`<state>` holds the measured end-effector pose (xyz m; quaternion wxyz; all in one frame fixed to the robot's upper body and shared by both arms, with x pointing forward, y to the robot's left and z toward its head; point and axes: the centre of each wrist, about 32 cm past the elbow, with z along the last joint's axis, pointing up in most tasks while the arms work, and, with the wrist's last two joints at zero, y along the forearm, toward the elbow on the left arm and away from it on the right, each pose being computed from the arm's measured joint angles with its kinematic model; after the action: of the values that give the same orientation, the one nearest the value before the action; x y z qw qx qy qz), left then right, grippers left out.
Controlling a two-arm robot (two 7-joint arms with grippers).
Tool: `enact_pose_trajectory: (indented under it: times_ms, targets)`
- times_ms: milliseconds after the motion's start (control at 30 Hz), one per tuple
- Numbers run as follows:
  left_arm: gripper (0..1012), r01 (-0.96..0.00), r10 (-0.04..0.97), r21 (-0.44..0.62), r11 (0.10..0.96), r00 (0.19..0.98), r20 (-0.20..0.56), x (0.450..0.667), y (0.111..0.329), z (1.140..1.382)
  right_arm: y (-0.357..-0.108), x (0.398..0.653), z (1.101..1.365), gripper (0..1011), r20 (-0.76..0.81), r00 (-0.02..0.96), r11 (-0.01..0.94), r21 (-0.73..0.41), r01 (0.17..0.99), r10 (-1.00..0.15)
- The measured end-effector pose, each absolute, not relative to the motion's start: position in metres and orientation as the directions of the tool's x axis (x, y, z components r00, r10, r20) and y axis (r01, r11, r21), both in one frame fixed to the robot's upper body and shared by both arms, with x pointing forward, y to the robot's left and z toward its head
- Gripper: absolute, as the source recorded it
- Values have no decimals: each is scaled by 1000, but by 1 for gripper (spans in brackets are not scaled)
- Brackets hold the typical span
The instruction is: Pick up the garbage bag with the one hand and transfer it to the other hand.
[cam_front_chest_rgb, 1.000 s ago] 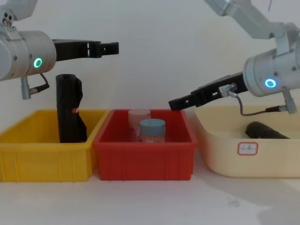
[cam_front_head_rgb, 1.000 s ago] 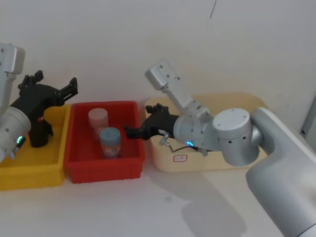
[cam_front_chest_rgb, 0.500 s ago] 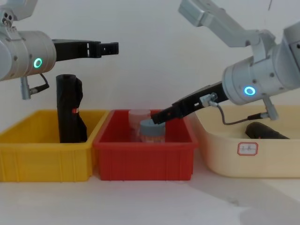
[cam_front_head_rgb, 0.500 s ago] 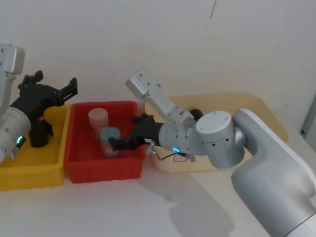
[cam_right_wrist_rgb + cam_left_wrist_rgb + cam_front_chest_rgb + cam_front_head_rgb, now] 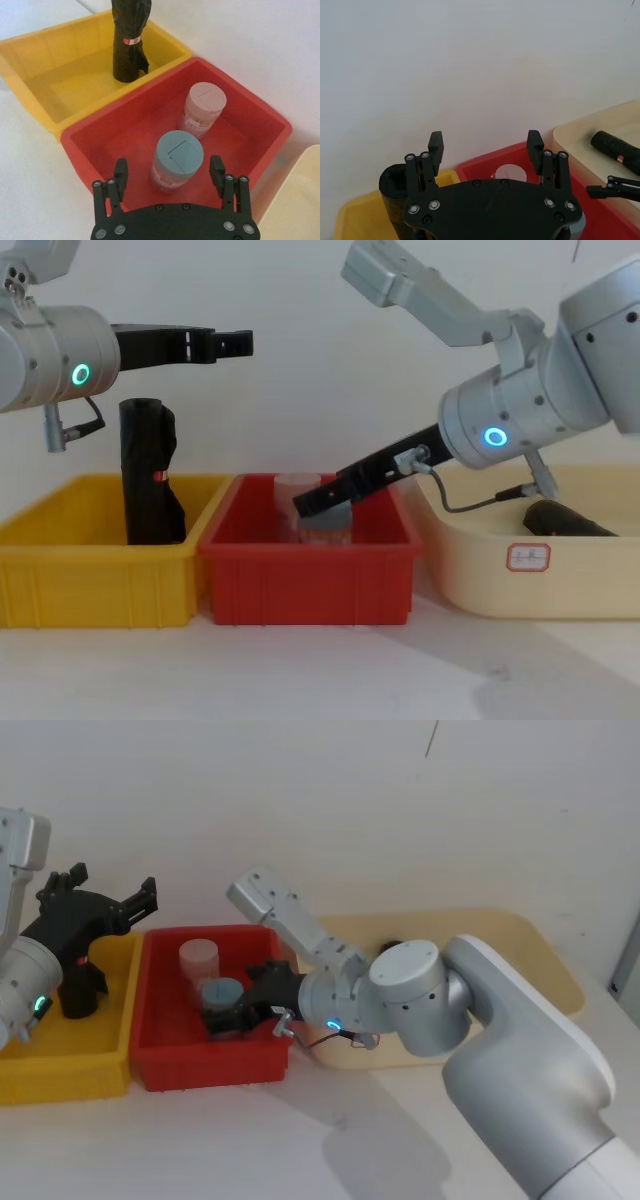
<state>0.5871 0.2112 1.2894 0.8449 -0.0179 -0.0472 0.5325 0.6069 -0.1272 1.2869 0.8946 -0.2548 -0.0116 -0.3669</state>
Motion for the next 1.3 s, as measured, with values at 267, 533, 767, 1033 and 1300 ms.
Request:
enact_pose_trajectory:
  times_ms: [267,533,767,1033,1300]
  targets:
    - [1001,-898,901,-80,432,429,61,587,211,1289,-121,617,1288,1001,199,726,591,-460,663,-659]
    - [1001,-898,901,-80,432,429,61,587,211,1289,-117,627,1285,1001,203,716,575,-469,670,-668]
    - [1001,-898,901,-80,432,429,61,587,211,1289,-114,635,1279,1001,207,712,562,-483,671,-672]
    - [1001,-898,901,-80,432,429,61,587,211,1289,-112,641,1273,1001,211,710,552,-496,670,-672]
    - [1001,-898,901,-80,432,429,61,587,211,1289,-113,645,1269,853,202,709,553,-497,669,-676]
